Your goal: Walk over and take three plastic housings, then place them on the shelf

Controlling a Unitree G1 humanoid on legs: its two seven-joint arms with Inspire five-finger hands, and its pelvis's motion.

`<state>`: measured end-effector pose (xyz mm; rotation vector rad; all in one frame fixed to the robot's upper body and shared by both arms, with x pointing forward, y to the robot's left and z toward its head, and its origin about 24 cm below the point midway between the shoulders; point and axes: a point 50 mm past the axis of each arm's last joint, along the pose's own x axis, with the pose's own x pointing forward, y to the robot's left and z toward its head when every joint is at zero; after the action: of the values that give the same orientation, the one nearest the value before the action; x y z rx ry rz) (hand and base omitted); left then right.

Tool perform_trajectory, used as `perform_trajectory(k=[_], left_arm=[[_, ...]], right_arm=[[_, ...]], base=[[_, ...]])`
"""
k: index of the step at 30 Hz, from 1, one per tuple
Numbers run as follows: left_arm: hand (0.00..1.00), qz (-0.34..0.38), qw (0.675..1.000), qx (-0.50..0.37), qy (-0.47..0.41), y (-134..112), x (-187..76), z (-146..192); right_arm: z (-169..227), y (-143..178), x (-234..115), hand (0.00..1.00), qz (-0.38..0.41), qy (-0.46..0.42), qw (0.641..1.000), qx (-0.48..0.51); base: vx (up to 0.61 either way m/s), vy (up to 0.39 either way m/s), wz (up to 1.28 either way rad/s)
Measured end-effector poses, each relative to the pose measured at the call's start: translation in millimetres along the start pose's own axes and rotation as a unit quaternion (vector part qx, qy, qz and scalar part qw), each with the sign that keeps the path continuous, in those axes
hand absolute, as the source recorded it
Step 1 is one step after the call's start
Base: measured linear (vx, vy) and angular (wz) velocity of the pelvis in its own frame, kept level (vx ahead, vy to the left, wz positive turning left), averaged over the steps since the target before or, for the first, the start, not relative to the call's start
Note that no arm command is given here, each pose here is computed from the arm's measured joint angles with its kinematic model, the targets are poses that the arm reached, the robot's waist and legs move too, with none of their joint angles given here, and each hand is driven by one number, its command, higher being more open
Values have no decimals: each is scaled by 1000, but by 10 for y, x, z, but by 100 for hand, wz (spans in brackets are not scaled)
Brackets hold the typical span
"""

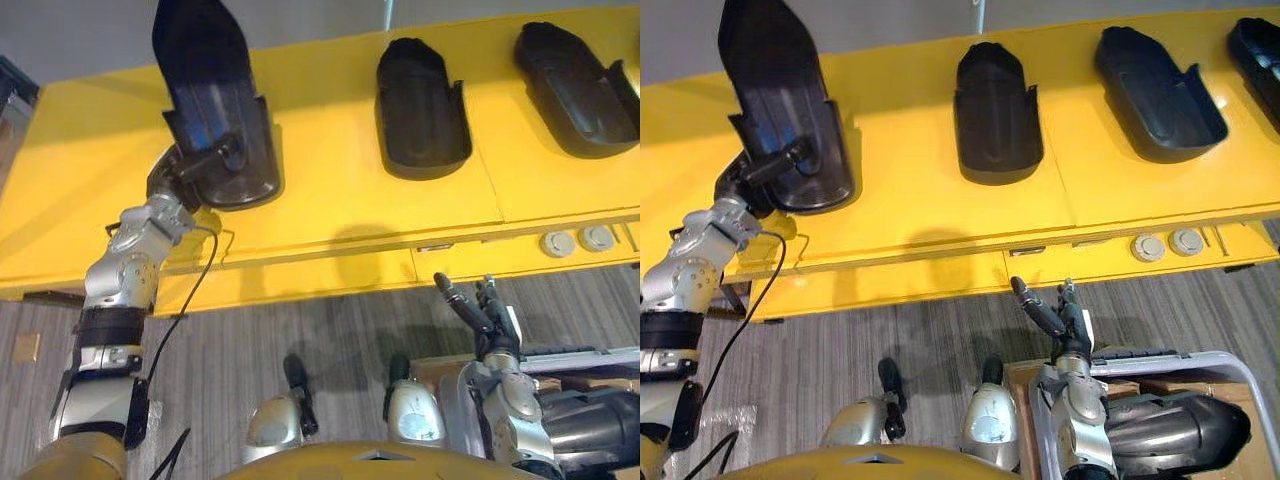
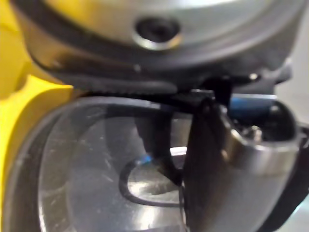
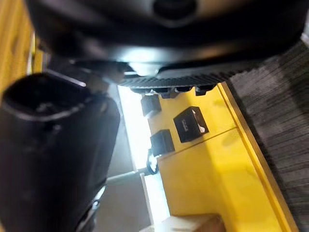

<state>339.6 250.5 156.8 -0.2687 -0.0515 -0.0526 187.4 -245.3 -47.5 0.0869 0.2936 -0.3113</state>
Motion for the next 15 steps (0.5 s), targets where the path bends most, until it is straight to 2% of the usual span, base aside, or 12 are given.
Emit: perform_trajectory(k=[6,10,15], left_arm=[[0,-14,1000,10,-26,-150,100,187],[0,-13,999,28,-41,-184,182,390],[0,-4,999,31,-39,-159,239,477]], right_arm=[[91,51,137,100,9,-13,1000,28],[105,45,186,100,15,-12,1000,16],[31,22,174,100,8,4,1000,15]], base=[[8,-3,12],[-10,4,2],[-3,1,1]])
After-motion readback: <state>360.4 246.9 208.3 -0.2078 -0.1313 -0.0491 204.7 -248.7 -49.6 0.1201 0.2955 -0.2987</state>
